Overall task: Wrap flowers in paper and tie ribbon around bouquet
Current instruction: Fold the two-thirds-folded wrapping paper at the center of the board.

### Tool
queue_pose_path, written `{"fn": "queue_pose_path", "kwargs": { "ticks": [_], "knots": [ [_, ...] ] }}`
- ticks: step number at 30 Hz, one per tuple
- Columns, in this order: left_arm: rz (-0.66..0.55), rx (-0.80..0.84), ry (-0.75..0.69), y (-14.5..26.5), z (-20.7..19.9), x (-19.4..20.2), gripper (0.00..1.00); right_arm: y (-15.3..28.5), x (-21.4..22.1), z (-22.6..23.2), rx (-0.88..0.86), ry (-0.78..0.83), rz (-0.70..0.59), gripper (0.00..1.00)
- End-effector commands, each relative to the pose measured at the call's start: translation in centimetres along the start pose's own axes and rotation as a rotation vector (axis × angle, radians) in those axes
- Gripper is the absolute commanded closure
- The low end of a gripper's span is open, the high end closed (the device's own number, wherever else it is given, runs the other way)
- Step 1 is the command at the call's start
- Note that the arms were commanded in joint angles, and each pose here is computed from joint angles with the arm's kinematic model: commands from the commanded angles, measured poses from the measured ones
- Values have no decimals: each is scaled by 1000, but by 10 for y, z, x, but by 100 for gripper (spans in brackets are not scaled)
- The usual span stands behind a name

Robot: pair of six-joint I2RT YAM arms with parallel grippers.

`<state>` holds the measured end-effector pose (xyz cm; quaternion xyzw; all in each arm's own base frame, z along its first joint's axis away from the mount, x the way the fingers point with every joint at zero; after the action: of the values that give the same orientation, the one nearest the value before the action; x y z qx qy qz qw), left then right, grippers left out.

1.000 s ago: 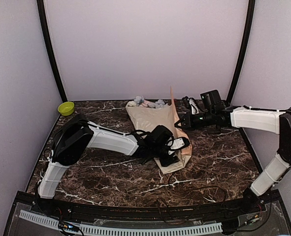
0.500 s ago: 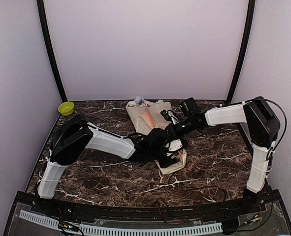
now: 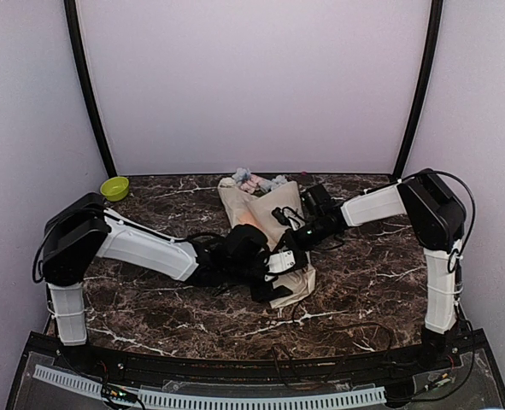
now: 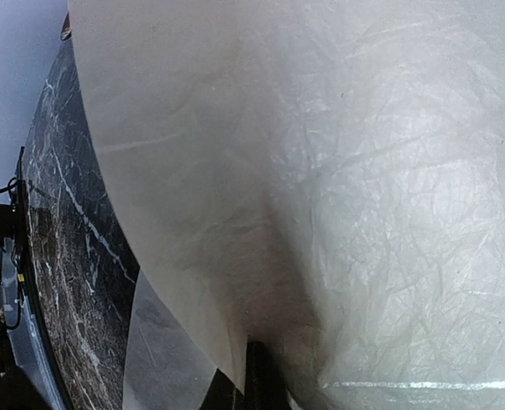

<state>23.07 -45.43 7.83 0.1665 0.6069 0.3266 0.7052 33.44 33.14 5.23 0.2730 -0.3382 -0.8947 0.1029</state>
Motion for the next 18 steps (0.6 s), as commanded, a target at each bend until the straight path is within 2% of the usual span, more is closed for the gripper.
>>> {"fn": "queue_pose_path", "kwargs": {
  "ticks": [1, 3, 5, 6, 8, 13, 18],
  "knots": [
    [-171, 31, 115, 57, 10, -29, 38, -5, 3, -5, 53, 5, 5, 100],
    [-160, -13, 335, 65, 45, -14, 41, -5, 4, -3, 58, 10, 5, 100],
    [-133, -55, 583, 69, 84, 14, 57, -5, 3, 0, 58, 15, 3, 100],
    [-127, -81, 720, 70, 100, 30, 61, -5, 2, 2, 60, 19, 0, 100],
    [-121, -126, 856, 71, 119, 57, 62, -5, 1, 3, 66, 21, -4, 100],
    [-21, -230, 960, 59, 133, 88, 62, -4, 2, 6, 87, 27, -6, 100],
    [15, -188, 989, 40, 131, 97, 61, 0, -2, 16, 79, 45, -18, 100]
  ]
}}
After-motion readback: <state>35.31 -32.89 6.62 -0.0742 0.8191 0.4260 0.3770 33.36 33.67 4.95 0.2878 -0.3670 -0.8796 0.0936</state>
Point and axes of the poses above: each gripper's point midway between its finger pads, its own y axis back along the fingers, its own z axis along the line the jaws close on, x = y × z, the point moved 3 cm from there along y, back along the fingers, and after that the axes turned 1 degree about -y, right-handed, at the moved point
